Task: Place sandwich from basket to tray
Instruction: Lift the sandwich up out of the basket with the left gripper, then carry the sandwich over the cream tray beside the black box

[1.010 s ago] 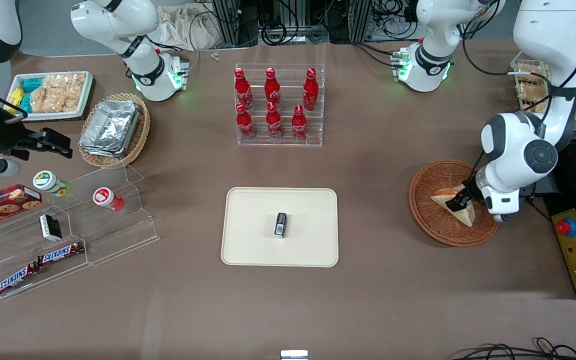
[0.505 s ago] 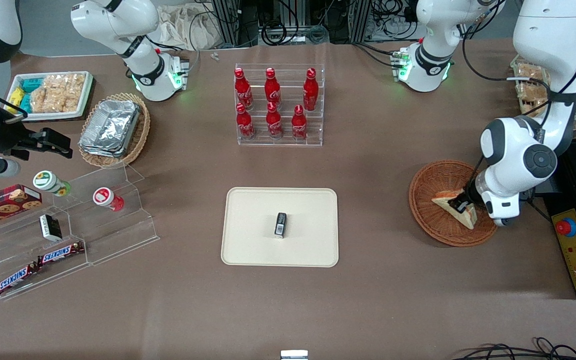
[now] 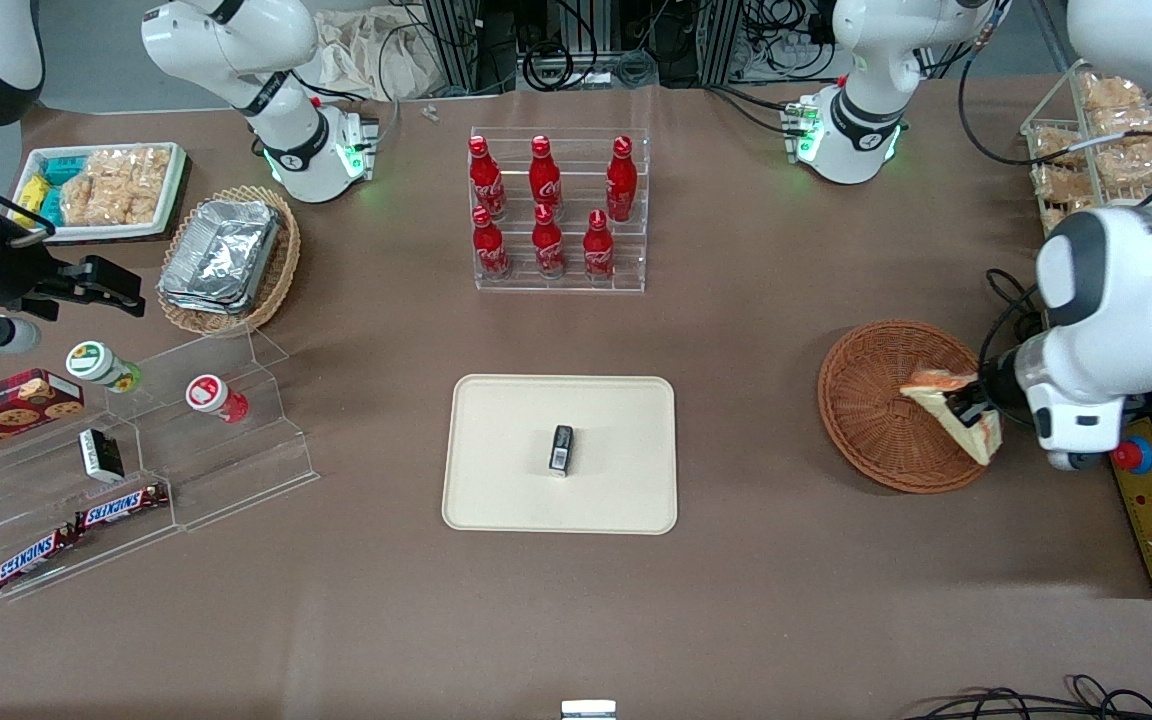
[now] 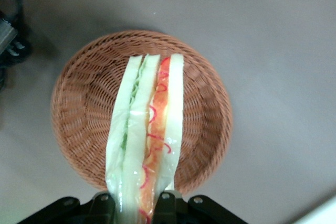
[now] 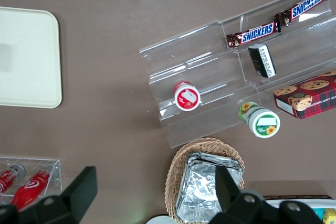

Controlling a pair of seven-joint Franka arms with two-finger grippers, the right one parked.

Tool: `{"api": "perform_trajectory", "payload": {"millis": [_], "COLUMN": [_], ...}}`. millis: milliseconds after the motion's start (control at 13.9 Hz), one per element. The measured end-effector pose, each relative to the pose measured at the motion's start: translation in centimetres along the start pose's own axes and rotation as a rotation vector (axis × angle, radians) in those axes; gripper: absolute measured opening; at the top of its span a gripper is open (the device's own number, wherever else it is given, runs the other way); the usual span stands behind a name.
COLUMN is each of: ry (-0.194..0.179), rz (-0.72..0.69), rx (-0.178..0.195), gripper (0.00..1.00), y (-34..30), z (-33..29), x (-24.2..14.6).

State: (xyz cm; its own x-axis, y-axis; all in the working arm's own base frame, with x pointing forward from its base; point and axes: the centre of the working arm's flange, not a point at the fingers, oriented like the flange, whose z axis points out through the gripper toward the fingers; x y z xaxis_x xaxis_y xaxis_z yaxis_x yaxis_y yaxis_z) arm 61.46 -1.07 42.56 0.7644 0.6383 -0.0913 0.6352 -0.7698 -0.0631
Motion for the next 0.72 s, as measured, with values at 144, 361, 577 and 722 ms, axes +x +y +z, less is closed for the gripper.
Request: {"api": "perform_trajectory", "payload": {"millis": [144,361,577,722], "ry": [0.005,0.034,0.06,0.048], "rz": [0.073,0.192,0.364,0.479], "rx": [-0.009,-0.028,0.012,0.033], "gripper": [0.2,0.2,0.2,0.2], "y": [1.8,5.9,11.9,16.6], "z": [-5.8,-10.2,-9.2,-6.6], "x": [-1.4,-5.5,-10.8,-14.3]}}
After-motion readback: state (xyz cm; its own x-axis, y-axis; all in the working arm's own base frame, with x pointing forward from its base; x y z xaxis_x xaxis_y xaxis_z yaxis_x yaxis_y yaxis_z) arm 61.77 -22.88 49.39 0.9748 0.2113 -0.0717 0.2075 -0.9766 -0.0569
